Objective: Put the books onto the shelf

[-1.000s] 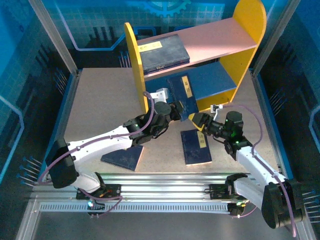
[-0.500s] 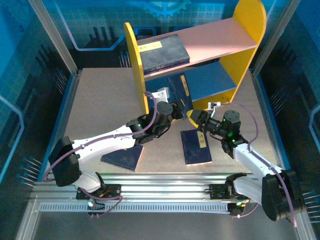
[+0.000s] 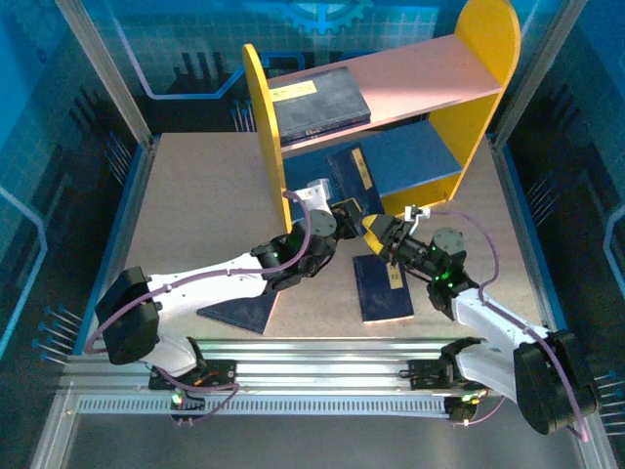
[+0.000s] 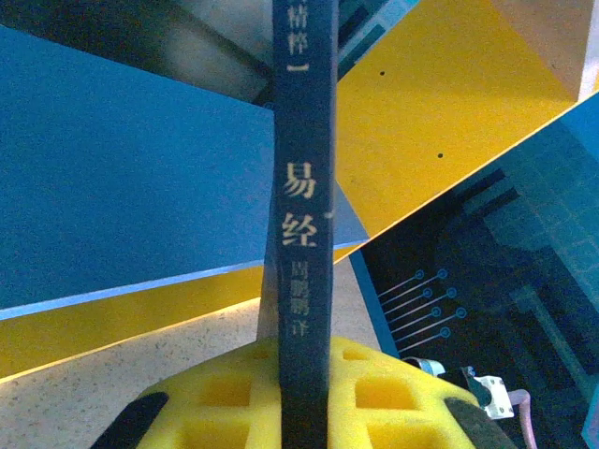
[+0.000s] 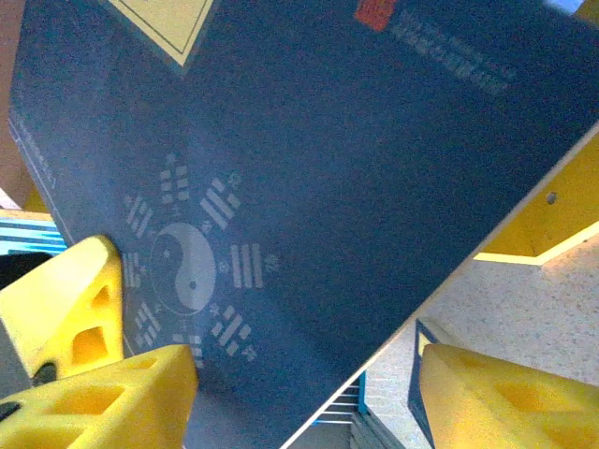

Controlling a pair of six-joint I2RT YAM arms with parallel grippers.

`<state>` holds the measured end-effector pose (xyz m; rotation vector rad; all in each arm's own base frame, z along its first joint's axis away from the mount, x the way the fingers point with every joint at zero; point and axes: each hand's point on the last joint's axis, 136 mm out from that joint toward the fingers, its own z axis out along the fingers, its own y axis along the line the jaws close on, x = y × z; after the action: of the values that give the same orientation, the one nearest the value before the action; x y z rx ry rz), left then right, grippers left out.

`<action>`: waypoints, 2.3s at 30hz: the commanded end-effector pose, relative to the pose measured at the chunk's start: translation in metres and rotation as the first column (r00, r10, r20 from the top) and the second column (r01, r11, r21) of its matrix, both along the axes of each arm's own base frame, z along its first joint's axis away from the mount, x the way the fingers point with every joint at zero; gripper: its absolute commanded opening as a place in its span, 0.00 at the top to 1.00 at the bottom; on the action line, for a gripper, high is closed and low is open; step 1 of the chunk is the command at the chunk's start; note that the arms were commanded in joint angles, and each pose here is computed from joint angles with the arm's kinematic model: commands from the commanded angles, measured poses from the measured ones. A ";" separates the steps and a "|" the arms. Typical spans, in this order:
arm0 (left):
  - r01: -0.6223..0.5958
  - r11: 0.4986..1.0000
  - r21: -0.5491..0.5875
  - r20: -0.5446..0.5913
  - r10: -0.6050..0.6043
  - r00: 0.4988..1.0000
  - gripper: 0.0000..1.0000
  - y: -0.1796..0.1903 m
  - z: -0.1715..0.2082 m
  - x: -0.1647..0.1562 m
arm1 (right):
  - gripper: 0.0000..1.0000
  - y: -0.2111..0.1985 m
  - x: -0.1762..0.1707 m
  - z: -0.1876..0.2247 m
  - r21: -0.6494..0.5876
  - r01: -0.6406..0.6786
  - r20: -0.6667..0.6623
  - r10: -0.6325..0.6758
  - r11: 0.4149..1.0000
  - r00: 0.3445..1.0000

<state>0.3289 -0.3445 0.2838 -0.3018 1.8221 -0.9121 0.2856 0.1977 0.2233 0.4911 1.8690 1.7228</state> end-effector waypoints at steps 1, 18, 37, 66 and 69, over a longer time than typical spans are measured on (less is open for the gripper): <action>0.033 0.992 -0.121 0.100 -0.021 0.995 1.00 -0.013 0.032 -0.010 | 0.36 0.003 -0.005 0.014 0.065 0.015 0.025 -0.017 0.998 1.000; -0.014 0.991 -0.135 0.081 0.025 0.996 1.00 -0.014 0.018 -0.014 | 0.72 -0.004 -0.005 0.012 0.043 0.071 0.026 -0.072 0.997 0.997; -0.124 0.992 -0.025 -0.005 0.124 0.992 0.48 0.026 0.006 -0.022 | 0.88 -0.034 -0.001 0.024 -0.216 0.128 0.162 -0.094 0.968 0.982; 0.193 0.960 0.202 -0.333 -0.118 0.936 0.40 0.094 -0.024 -0.048 | 0.90 -0.044 0.001 0.018 -0.448 -0.258 0.178 0.368 0.856 0.913; 0.229 0.957 0.176 -0.364 -0.153 0.919 0.39 0.103 -0.028 -0.049 | 0.91 -0.041 -0.004 0.018 -0.435 -0.273 0.190 0.384 0.858 0.904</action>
<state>0.2962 -0.2395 0.2525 -0.2510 2.2233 -0.7351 0.2915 0.1531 0.2270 -0.1249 2.1642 1.4026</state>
